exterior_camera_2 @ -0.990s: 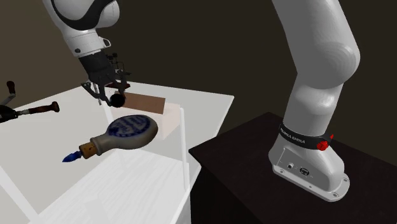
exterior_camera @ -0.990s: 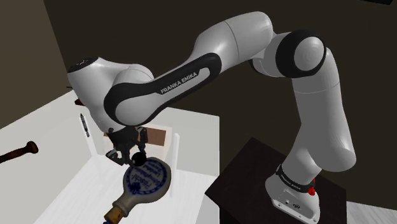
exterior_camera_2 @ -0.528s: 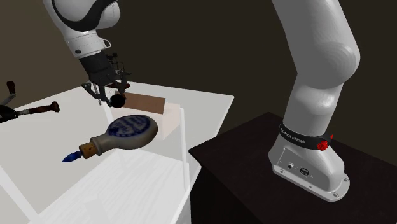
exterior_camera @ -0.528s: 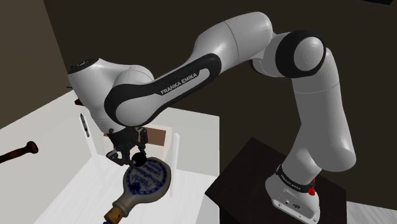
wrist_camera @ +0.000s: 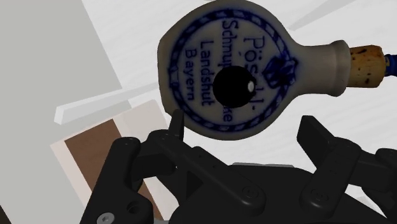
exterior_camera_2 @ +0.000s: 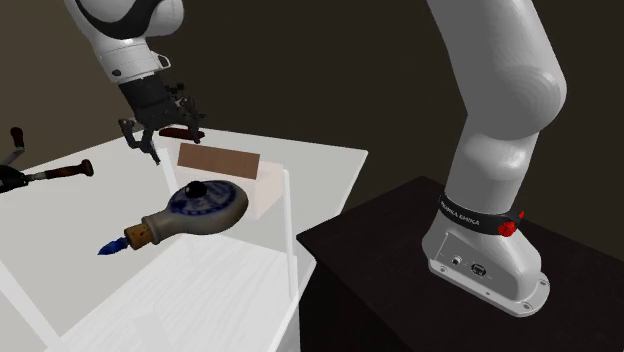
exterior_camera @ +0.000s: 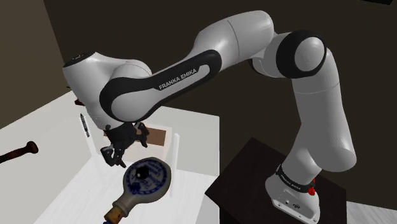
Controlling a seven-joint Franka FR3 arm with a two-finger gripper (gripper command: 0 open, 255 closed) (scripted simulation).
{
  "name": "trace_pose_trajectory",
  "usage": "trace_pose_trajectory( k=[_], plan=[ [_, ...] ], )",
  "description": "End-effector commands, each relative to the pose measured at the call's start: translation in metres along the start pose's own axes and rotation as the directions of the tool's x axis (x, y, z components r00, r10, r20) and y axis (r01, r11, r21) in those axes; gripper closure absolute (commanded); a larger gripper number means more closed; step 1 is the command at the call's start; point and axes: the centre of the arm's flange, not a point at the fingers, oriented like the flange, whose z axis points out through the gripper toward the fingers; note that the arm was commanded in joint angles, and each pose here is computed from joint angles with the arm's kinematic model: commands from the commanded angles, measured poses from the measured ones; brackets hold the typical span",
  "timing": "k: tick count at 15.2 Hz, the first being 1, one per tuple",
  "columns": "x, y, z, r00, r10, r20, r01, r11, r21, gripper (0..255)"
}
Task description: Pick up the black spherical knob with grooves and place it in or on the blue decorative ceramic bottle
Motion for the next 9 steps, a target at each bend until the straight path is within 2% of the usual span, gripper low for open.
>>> trace_pose_trajectory(
  k=[1,2,9],
  plan=[
    [0.000,0.002,-0.024,1.000,0.000,0.001,0.000,1.000,0.000,0],
    [0.000,0.002,-0.035,1.000,0.000,0.001,0.000,1.000,0.000,0],
    [0.000,0.002,-0.035,1.000,0.000,0.001,0.000,1.000,0.000,0]
  ],
)
